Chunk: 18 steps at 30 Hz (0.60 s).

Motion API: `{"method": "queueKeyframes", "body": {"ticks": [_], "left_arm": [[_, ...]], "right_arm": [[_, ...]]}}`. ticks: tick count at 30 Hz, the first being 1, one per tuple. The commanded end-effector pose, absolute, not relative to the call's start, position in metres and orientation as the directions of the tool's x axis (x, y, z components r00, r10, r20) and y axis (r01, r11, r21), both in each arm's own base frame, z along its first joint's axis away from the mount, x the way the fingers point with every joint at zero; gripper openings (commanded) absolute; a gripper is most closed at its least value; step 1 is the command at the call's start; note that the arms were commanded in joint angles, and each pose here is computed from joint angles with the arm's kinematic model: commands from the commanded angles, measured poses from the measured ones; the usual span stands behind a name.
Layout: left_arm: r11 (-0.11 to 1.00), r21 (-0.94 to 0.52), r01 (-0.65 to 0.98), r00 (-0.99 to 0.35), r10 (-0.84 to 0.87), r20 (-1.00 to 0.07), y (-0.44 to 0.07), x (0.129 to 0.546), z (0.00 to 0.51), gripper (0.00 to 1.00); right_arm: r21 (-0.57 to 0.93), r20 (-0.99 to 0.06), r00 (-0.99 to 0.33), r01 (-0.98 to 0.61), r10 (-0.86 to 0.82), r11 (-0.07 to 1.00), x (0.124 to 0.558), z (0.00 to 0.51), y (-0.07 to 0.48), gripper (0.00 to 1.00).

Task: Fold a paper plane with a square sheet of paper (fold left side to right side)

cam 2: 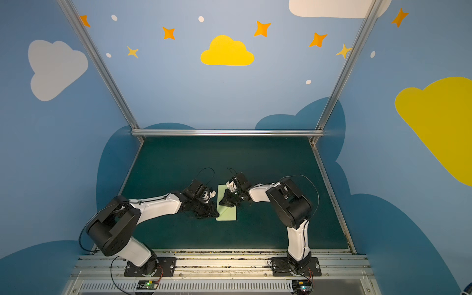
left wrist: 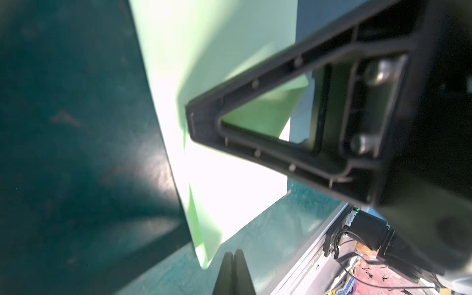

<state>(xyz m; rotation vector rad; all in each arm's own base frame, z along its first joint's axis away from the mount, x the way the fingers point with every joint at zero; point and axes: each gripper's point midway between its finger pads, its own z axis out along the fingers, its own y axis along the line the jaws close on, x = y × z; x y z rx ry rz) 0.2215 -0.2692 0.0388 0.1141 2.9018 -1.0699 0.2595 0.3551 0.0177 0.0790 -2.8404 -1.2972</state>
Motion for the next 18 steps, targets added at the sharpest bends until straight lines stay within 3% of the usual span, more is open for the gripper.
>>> {"method": "queueKeyframes", "body": {"ticks": [1,18], "left_arm": [[0.755,-0.646,0.113,-0.992,0.049,-0.117,-0.276,0.235,0.046,0.04],[0.799,-0.592,0.108,-0.994,0.074,-0.081,-0.27,0.234,0.015,0.03]], "right_arm": [[0.676,0.069,-0.997,0.019,-0.037,0.736,0.245,-0.013,0.336,0.0],[0.679,0.073,-0.996,0.019,-0.042,0.733,0.244,-0.014,0.337,0.0]]}}
